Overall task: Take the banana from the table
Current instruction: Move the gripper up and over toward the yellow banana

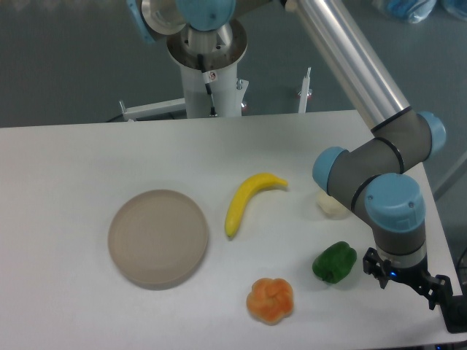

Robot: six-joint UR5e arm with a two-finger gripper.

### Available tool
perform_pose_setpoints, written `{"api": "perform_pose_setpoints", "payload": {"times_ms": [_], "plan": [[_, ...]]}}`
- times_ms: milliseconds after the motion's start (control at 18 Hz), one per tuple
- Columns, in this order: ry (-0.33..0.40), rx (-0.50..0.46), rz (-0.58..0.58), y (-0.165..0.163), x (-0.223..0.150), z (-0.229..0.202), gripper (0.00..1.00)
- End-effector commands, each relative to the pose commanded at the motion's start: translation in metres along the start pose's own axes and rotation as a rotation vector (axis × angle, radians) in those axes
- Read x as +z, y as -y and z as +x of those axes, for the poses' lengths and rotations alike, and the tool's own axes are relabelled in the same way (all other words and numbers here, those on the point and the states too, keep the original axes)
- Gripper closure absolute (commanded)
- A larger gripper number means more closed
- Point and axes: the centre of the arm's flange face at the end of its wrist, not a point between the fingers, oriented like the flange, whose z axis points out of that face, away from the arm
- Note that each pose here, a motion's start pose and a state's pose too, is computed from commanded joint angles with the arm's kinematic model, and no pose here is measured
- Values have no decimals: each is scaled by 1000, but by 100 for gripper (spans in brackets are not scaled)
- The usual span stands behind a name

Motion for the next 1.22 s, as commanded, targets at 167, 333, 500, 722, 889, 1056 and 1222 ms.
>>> {"api": "perform_pose_setpoints", "payload": {"times_ms": [167, 333, 500, 722, 889, 1056, 1222], "plan": [[-3, 2, -4, 1, 2, 2, 0], [0, 3, 4, 1, -3, 1, 0], [1, 2, 7, 1, -5, 1, 0], [-1, 2, 5, 2, -9, 5, 0], [-3, -5, 6, 2, -23, 11, 0], [-30, -11, 0, -6, -36, 28, 0], [-56, -19, -10, -15, -49, 47, 0]]}}
